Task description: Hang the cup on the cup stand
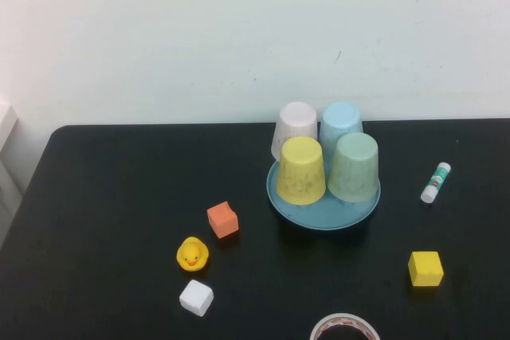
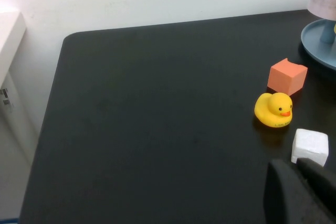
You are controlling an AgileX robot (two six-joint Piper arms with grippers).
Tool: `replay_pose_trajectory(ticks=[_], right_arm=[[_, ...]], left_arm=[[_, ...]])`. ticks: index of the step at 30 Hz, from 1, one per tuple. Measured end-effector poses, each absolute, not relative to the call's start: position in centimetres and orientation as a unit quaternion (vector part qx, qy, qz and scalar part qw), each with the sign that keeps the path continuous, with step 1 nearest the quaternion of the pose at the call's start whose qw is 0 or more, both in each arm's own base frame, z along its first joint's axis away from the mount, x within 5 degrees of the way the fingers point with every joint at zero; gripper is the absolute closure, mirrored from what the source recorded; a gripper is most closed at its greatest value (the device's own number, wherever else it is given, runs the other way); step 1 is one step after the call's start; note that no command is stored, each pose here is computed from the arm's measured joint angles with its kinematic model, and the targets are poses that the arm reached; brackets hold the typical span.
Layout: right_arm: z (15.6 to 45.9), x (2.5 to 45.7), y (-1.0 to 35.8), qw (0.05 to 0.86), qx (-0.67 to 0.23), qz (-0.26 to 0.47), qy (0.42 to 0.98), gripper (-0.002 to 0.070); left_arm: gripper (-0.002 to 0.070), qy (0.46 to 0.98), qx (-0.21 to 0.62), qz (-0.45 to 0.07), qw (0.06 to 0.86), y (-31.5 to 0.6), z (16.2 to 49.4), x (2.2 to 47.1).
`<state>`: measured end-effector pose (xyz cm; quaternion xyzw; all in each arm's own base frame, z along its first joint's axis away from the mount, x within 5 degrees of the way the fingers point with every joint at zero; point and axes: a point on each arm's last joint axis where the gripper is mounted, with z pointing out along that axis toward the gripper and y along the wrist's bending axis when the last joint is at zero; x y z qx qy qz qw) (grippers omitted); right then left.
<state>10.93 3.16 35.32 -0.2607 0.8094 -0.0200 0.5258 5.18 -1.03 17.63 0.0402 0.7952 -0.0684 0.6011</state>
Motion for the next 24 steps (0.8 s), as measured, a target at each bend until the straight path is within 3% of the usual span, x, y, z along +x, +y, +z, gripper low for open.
replay_pose_trajectory(ticks=[4, 9, 18, 20, 24], right_arm=[[35.2, 8.5, 1.3, 0.592, -0.191, -0.052, 0.781, 0.0678], [30.6, 5.9, 0.2, 0.637, -0.131, -0.086, 0.755, 0.0678], [18.5, 4.8, -0.2, 0.569, -0.076, -0.088, 0.814, 0.0678], [17.1, 4.9, -0.2, 0.554, -0.074, -0.085, 0.825, 0.0678], [17.1, 5.1, -0.2, 0.569, -0.067, -0.083, 0.816, 0.0678]], left_arm=[[0.0676, 0.795, 0.04, -0.068, 0.601, -1.0, 17.6, 5.2], [0.0676, 0.795, 0.04, -0.068, 0.601, -1.0, 17.6, 5.2], [0.0676, 0.795, 0.04, -0.069, 0.601, -1.0, 17.6, 5.2], [0.0676, 0.795, 0.04, -0.069, 0.601, -1.0, 17.6, 5.2], [0.0676, 0.795, 0.039, -0.07, 0.601, -1.0, 17.6, 5.2]])
